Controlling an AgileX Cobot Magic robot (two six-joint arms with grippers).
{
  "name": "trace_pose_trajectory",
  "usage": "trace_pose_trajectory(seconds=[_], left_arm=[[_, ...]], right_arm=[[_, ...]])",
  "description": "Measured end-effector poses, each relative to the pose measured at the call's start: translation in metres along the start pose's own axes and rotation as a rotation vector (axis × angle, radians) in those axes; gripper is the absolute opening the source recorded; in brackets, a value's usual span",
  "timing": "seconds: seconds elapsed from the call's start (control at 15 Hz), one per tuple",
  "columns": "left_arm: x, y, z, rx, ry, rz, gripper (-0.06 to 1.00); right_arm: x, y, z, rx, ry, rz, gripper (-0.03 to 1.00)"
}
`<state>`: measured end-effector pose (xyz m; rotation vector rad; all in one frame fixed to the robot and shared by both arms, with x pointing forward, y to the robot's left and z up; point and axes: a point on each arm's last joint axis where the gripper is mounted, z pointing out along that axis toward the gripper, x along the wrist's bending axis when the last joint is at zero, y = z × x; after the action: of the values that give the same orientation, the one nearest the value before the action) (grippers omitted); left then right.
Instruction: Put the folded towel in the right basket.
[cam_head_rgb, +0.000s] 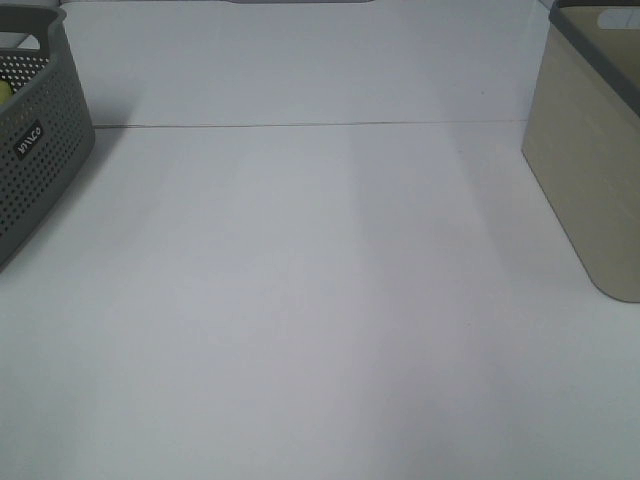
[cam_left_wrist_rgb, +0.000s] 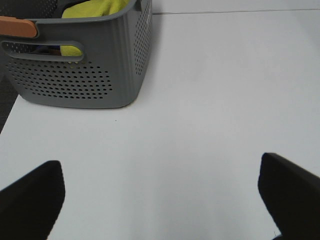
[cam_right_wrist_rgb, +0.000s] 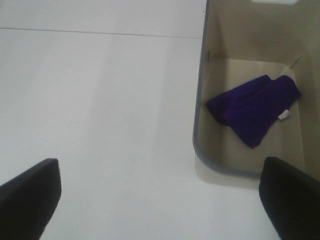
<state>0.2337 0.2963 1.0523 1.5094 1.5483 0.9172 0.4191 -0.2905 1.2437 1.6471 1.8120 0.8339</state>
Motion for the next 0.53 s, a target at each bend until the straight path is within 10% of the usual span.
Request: trace_pose_trajectory(seconds=[0.2,0.53], left_arm=[[0.0,0.0,0.0,0.0,0.0,0.0,0.99],[0.0,0.0,0.0,0.0,0.0,0.0,0.99]], right_arm=[[0.012,-0.125,-0.069,-0.128,-0.008,-0.003,0.99],[0.017,-0.208,-0.08,-0.238,-0.017,-0.023,0.99]])
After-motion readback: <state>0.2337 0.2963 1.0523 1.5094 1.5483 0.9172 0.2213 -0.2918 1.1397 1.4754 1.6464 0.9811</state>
